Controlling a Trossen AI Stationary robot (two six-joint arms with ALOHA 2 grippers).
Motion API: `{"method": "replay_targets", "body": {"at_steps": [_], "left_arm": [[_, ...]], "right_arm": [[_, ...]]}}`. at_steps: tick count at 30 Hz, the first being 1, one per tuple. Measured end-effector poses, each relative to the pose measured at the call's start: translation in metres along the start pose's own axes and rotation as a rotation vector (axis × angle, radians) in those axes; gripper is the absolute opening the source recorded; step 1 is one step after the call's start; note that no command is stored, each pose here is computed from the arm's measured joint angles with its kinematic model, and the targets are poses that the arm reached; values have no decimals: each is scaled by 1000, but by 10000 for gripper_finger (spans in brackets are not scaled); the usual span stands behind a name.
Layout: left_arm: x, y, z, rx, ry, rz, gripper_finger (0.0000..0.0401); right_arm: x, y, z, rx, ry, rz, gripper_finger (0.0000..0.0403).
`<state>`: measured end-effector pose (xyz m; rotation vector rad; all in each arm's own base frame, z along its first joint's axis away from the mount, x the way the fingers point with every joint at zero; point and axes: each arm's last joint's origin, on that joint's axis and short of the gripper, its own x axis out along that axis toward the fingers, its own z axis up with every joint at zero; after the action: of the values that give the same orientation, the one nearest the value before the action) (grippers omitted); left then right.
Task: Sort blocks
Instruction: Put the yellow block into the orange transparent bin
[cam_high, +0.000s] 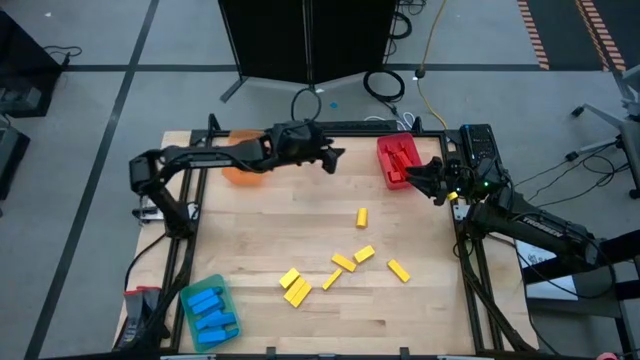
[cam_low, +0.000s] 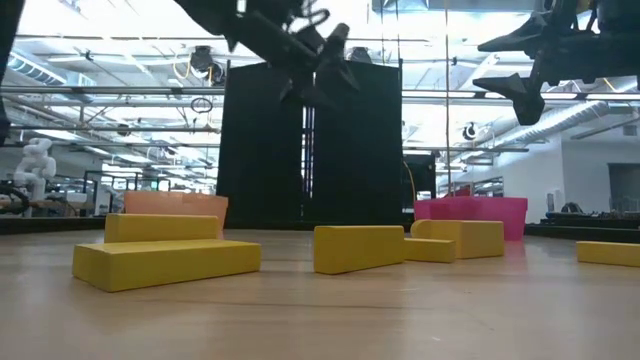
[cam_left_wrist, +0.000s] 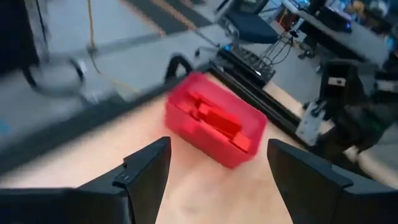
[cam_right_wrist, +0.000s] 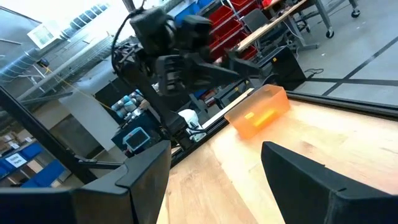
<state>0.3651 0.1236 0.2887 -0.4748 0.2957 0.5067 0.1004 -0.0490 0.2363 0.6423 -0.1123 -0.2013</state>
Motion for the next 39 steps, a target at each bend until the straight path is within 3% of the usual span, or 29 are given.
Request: {"method": "replay_targets", "body": {"at_steps": [3, 5, 11, 13, 17, 26, 34, 36, 39], "left_arm": [[15, -1, -4, -139, 37, -25, 273], [23, -9, -1, -162, 50, -73, 273], [42, -44, -1, 19, 92, -160, 273], [49, -51, 2, 14, 105, -153, 273], [68, -56, 1, -103, 187, -103, 273], [97, -67, -29, -181, 390, -5, 274], [106, -74, -48, -204, 448, 7, 274], [107, -74, -49, -221, 451, 12, 274], [106, -75, -49, -227, 452, 12, 274]], "right_arm": [[0, 0, 0, 3, 1, 1, 249], [0, 0, 0, 3, 1, 1, 249], [0, 0, -1, 2, 7, -3, 249], [0, -1, -1, 5, 14, -9, 249], [0, -2, -3, 10, 29, -20, 249], [-1, -7, -9, 41, 89, -73, 249], [-2, -14, -10, 102, 32, -230, 249], [-3, -9, -3, 85, 16, -202, 249], [-9, 11, 15, -13, 29, -47, 249]]}}
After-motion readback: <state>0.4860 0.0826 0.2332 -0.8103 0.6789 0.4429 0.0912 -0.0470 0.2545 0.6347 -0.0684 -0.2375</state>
